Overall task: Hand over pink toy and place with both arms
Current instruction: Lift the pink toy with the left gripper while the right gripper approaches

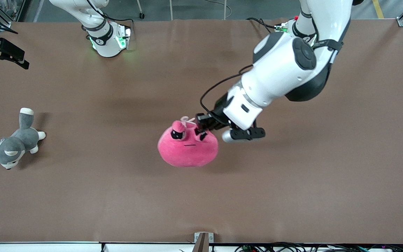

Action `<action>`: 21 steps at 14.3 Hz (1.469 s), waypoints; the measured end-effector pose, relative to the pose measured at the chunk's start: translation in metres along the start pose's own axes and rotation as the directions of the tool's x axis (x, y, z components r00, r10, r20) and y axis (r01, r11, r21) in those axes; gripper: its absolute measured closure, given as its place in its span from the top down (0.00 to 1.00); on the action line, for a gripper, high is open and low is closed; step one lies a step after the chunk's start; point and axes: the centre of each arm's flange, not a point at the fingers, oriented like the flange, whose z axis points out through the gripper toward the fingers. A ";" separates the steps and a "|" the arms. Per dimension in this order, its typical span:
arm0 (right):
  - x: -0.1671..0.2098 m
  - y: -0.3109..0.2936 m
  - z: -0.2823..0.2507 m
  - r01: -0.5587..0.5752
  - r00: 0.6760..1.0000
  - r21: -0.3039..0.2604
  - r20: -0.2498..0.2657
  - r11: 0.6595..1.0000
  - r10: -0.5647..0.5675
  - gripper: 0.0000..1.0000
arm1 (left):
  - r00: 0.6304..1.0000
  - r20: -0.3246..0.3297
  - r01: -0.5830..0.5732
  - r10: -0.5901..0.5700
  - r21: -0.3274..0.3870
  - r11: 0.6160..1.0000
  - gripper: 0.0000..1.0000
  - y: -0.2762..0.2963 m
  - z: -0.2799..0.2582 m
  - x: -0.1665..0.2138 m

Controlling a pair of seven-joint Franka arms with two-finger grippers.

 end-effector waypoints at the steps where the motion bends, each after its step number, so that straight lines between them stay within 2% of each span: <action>1: 0.006 0.005 0.007 -0.010 1.000 0.001 0.012 1.000 0.010 1.00 | 1.000 -0.003 0.004 -0.004 -0.017 1.000 0.12 0.009 0.003 -0.011; 4: 0.034 0.030 0.034 -0.054 0.998 0.008 0.020 0.999 0.054 1.00 | 0.999 -0.005 0.033 -0.033 -0.074 0.997 0.12 0.039 0.014 -0.048; 8: 0.085 0.049 0.109 -0.081 0.990 0.014 0.116 0.997 0.079 1.00 | 1.000 0.006 0.012 -0.011 -0.114 0.993 0.12 0.063 0.017 -0.083; 11: 0.101 0.049 0.125 -0.111 0.989 0.028 0.103 0.993 0.107 1.00 | 0.999 0.006 0.041 -0.040 -0.151 0.988 0.12 0.076 0.020 -0.100; 13: 0.103 0.025 0.118 -0.178 0.981 0.059 0.094 0.982 0.172 1.00 | 0.998 0.013 0.060 -0.059 -0.170 0.984 0.12 0.081 0.031 -0.114; 15: 0.103 -0.020 0.113 -0.275 0.958 0.059 0.096 0.960 0.269 1.00 | 0.997 0.026 0.081 -0.078 -0.180 0.980 0.12 0.084 0.049 -0.128; 17: 0.099 -0.073 0.111 -0.378 0.922 0.068 0.117 0.923 0.369 1.00 | 0.995 0.041 0.094 -0.088 -0.183 0.979 0.12 0.084 0.069 -0.141; 21: 0.086 -0.144 0.104 -0.577 0.813 0.054 0.138 0.815 0.566 1.00 | 0.995 0.048 0.099 -0.091 -0.189 0.977 0.12 0.084 0.083 -0.152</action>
